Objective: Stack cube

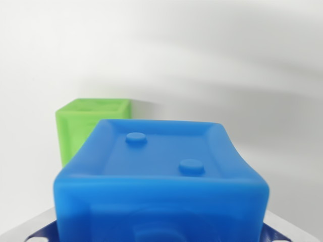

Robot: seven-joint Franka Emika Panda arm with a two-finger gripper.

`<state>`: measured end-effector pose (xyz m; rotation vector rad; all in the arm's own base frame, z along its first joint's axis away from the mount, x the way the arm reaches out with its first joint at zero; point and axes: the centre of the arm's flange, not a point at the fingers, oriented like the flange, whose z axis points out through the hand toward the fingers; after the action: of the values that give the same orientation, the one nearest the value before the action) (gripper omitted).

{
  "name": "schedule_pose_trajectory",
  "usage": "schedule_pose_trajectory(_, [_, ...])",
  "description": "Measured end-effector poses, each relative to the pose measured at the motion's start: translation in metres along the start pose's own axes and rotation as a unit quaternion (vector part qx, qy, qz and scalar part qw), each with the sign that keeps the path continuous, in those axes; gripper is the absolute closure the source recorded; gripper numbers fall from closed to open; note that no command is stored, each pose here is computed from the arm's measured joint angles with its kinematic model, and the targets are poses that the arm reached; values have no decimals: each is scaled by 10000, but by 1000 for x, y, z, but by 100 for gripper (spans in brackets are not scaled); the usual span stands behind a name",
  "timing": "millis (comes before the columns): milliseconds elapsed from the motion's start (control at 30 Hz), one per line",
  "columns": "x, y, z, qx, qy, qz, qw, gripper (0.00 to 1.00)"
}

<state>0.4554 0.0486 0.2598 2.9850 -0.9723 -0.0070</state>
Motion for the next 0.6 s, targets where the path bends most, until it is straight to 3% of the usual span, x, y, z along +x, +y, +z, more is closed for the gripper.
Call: schedule_pose_trajectory(600, [-30, -13, -5, 1, 16, -6, 10000, 100])
